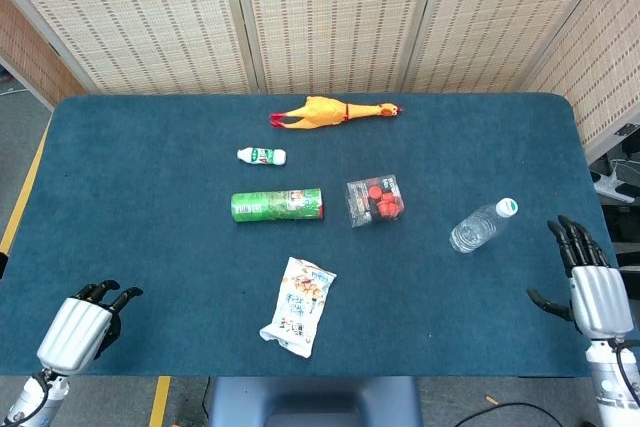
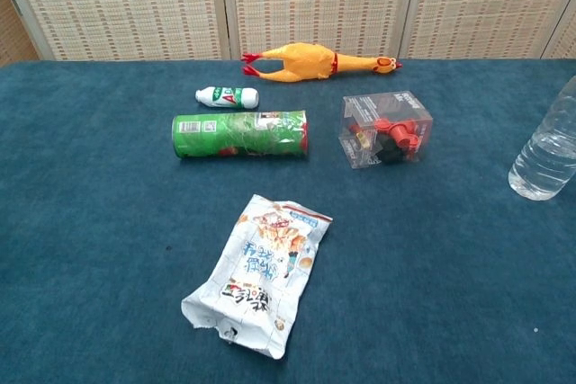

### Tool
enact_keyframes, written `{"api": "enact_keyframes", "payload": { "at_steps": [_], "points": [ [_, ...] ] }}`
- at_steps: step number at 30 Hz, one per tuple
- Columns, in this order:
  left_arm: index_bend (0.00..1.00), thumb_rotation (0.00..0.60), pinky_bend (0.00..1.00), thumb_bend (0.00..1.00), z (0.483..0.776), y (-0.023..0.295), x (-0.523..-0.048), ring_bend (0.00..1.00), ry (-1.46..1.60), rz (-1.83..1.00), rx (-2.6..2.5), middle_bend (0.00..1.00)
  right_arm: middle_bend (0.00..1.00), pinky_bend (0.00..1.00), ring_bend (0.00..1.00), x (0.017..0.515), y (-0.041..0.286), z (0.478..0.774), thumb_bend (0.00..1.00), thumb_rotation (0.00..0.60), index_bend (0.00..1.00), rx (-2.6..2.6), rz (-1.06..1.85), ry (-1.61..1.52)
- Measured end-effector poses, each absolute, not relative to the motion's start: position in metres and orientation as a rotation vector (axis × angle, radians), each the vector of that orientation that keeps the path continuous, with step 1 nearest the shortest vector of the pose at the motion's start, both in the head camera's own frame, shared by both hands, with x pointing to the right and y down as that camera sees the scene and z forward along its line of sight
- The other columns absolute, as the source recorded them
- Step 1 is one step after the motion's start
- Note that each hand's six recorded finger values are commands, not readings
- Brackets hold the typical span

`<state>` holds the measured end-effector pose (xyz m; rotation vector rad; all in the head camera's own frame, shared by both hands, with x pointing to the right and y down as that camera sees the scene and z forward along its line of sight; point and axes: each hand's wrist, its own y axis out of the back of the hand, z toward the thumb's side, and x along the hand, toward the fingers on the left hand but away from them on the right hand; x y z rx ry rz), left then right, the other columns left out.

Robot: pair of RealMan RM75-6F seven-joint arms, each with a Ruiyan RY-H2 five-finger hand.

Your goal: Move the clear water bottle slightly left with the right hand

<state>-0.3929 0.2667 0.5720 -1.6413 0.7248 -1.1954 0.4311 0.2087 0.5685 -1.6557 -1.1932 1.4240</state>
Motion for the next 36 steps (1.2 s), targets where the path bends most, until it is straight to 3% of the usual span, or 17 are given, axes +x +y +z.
{"api": "enact_keyframes", "payload": {
  "at_steps": [8, 26, 29, 31, 34, 35, 36],
  "points": [
    [0.34, 0.600, 0.49, 0.58, 0.572, 0.267, -0.395, 0.33, 0.726, -1.204, -1.642, 0.45, 0.00, 0.18, 0.00, 0.431, 0.188, 0.613, 0.08, 0.600, 0.00, -2.022, 1.505, -1.344],
    [0.34, 0.600, 0.49, 0.58, 0.574, 0.267, -0.397, 0.33, 0.721, -1.211, -1.650, 0.45, 0.00, 0.18, 0.00, 0.397, 0.143, 0.678, 0.08, 0.600, 0.00, -2.104, 1.548, -1.397],
    [0.34, 0.600, 0.49, 0.58, 0.574, 0.267, -0.397, 0.33, 0.721, -1.214, -1.650, 0.45, 0.04, 0.19, 0.01, 0.393, 0.136, 0.688, 0.12, 0.600, 0.00, -2.106, 1.537, -1.432],
    [0.34, 0.600, 0.49, 0.58, 0.574, 0.267, -0.397, 0.33, 0.721, -1.214, -1.651, 0.45, 0.15, 0.28, 0.11, 0.391, 0.132, 0.692, 0.21, 0.600, 0.08, -2.104, 1.524, -1.461],
    [0.34, 0.600, 0.49, 0.58, 0.574, 0.267, -0.397, 0.33, 0.719, -1.212, -1.651, 0.45, 0.52, 0.62, 0.51, 0.390, 0.129, 0.696, 0.47, 0.600, 0.57, -2.098, 1.504, -1.502],
    [0.34, 0.600, 0.49, 0.58, 0.574, 0.267, -0.397, 0.33, 0.718, -1.211, -1.651, 0.45, 0.58, 0.66, 0.55, 0.389, 0.127, 0.697, 0.50, 0.600, 0.67, -2.089, 1.494, -1.522],
    [0.34, 0.600, 0.49, 0.58, 0.574, 0.268, -0.396, 0.33, 0.716, -1.210, -1.651, 0.45, 0.61, 0.69, 0.58, 0.389, 0.127, 0.699, 0.51, 0.600, 0.71, -2.081, 1.489, -1.533]
  ]
}}
